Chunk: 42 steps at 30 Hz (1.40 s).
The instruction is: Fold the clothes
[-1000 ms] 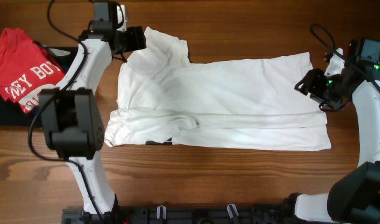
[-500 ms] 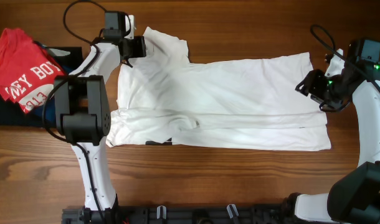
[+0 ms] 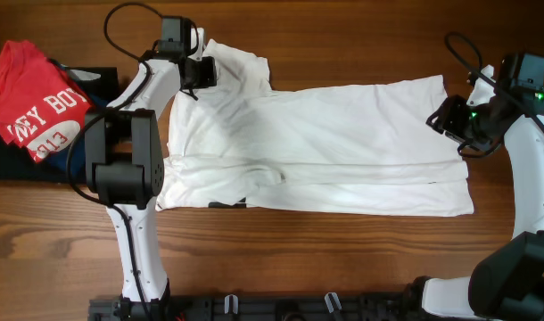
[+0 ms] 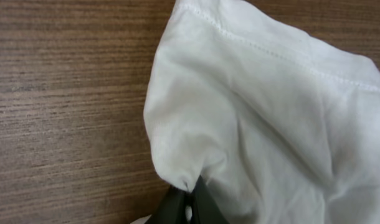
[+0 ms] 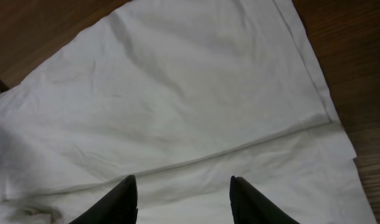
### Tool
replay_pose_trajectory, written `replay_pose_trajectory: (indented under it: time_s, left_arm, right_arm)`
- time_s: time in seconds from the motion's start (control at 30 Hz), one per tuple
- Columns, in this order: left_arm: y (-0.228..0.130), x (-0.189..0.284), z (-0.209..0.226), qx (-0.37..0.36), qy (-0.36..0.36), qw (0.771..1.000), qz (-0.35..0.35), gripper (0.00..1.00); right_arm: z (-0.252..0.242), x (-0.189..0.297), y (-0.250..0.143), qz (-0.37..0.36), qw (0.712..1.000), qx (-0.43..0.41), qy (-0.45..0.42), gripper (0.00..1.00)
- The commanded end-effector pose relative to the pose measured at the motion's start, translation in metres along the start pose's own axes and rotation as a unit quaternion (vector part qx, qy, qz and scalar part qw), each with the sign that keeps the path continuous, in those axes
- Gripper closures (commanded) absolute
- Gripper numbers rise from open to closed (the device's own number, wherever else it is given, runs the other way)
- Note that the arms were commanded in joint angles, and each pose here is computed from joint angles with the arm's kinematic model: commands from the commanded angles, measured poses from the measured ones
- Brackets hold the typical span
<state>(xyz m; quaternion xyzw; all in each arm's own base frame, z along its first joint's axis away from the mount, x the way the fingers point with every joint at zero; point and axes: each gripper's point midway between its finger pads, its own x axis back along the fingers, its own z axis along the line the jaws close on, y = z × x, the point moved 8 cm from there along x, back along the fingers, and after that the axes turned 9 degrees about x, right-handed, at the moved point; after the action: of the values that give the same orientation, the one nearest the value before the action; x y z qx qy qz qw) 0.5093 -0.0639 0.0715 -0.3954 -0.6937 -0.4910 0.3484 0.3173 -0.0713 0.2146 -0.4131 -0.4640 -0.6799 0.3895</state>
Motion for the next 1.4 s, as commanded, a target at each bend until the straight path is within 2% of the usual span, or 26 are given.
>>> replay_pose_trajectory:
  time_s: [0.0,0.07,0.13,0.27,0.43,0.6,0.83,1.0,1.13,1.17,1.23,1.27,1.3,1.33,1.37]
  left_arm:
    - [-0.017,-0.003,0.005,0.043,0.009,0.998,0.041,0.96]
    - [-0.016,0.007,0.003,0.048,0.009,0.998,0.042,0.96]
    - [-0.015,0.019,0.001,0.068,0.012,0.997,0.046,0.96]
    - [-0.024,0.038,-0.002,0.096,0.011,0.992,0.081,0.96]
    - [-0.038,0.046,-0.003,0.126,0.009,0.984,0.127,0.96]
    - [-0.042,0.047,-0.002,0.129,0.014,0.982,0.140,0.96]
    - [-0.046,0.048,-0.002,0.131,0.019,0.980,0.152,0.96]
    - [-0.046,0.048,-0.002,0.131,0.019,0.980,0.151,0.96]
    - [-0.045,0.048,-0.002,0.130,0.018,0.980,0.149,0.96]
    - [-0.045,0.048,-0.002,0.130,0.018,0.980,0.148,0.96]
    - [-0.045,0.048,-0.002,0.130,0.018,0.980,0.148,0.96]
    - [-0.045,0.048,-0.002,0.130,0.018,0.980,0.148,0.96]
    - [-0.045,0.048,-0.002,0.130,0.018,0.980,0.148,0.96]
    - [-0.045,0.048,-0.002,0.130,0.018,0.980,0.148,0.96]
    - [-0.045,0.048,-0.002,0.130,0.018,0.980,0.149,0.96]
  right_arm:
    - [-0.006,-0.011,0.011,-0.008,1.000,0.010,-0.026,0.57]
    - [-0.009,-0.019,0.019,-0.021,0.999,0.013,-0.027,0.53]
    - [-0.014,-0.031,0.031,-0.042,0.998,0.017,-0.038,0.38]
    - [-0.026,-0.063,0.055,-0.077,0.995,0.024,-0.063,0.23]
    - [-0.040,-0.117,0.072,-0.095,0.993,0.024,-0.062,0.22]
    - [-0.050,-0.155,0.080,-0.113,0.991,0.021,-0.066,0.22]
    - [-0.059,-0.175,0.096,-0.165,0.983,-0.001,-0.079,0.34]
    - [-0.059,-0.182,0.098,-0.175,0.982,-0.003,-0.075,0.48]
    - [-0.059,-0.182,0.100,-0.181,0.981,-0.002,-0.073,0.49]
    - [-0.058,-0.182,0.102,-0.187,0.980,0.000,-0.068,0.56]
    - [-0.057,-0.181,0.102,-0.189,0.980,0.001,-0.063,0.63]
    - [-0.057,-0.181,0.103,-0.190,0.980,-0.002,-0.061,0.73]
    - [-0.057,-0.181,0.103,-0.191,0.980,-0.007,-0.060,0.89]
    - [-0.057,-0.181,0.103,-0.191,0.980,-0.007,-0.060,0.96]
    - [-0.057,-0.181,0.103,-0.191,0.980,-0.006,-0.060,0.96]
